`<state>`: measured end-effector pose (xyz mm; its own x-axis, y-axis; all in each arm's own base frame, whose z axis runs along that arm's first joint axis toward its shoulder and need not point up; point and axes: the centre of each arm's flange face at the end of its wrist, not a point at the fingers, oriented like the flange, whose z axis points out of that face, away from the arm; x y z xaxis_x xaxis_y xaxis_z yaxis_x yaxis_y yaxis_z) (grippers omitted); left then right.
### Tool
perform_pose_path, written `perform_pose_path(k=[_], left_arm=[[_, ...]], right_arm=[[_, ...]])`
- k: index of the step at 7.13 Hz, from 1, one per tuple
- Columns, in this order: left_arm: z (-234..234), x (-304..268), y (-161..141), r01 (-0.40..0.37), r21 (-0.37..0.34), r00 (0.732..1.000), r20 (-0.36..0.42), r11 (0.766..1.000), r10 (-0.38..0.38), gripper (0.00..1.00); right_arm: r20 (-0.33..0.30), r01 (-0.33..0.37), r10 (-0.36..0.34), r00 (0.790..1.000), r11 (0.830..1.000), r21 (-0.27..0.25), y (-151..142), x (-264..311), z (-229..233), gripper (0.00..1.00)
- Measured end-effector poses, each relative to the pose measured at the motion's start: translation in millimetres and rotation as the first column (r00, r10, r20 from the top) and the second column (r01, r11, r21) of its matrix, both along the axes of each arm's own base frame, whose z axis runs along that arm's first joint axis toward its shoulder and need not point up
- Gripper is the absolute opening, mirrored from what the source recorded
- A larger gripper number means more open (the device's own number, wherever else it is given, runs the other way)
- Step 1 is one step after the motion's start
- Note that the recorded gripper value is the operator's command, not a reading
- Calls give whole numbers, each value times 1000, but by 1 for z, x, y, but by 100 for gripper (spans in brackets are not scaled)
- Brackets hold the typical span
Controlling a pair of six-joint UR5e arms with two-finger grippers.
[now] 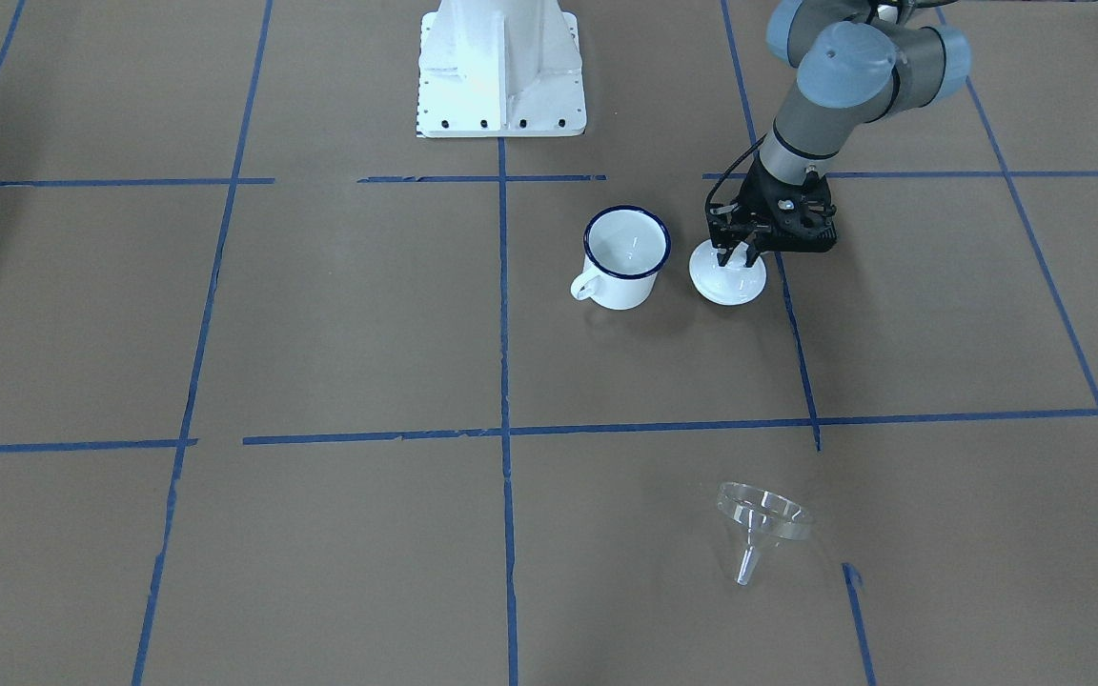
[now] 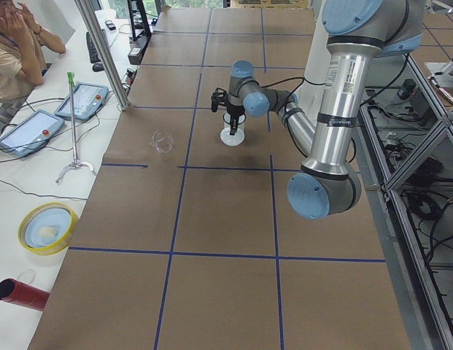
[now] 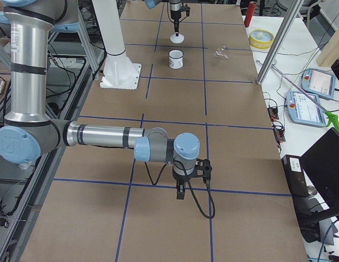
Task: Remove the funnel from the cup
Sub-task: 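Lift the white lid and carry it over the mug with the left gripper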
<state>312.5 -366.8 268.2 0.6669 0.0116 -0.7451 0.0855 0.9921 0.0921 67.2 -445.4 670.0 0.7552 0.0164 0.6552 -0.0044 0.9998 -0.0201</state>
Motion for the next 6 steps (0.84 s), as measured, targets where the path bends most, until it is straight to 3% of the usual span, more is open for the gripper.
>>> perform_pose_path(k=[2, 3, 4, 6], left_arm=[[-77, -15, 4, 22, -44, 1000, 11, 999, -22, 0], [-104, 1, -1, 40, -106, 999, 7, 994, -39, 0], [-118, 27, -6, 58, -166, 998, 11, 984, -57, 0], [-119, 83, -22, 89, -201, 996, 4, 976, -90, 0]], right_arm=[[0, 0, 0, 1000, 1000, 0, 0, 0, 0, 100], [0, 0, 0, 1000, 1000, 0, 0, 0, 0, 100], [0, 0, 0, 1000, 1000, 0, 0, 0, 0, 100], [0, 0, 0, 1000, 1000, 0, 0, 0, 0, 100]])
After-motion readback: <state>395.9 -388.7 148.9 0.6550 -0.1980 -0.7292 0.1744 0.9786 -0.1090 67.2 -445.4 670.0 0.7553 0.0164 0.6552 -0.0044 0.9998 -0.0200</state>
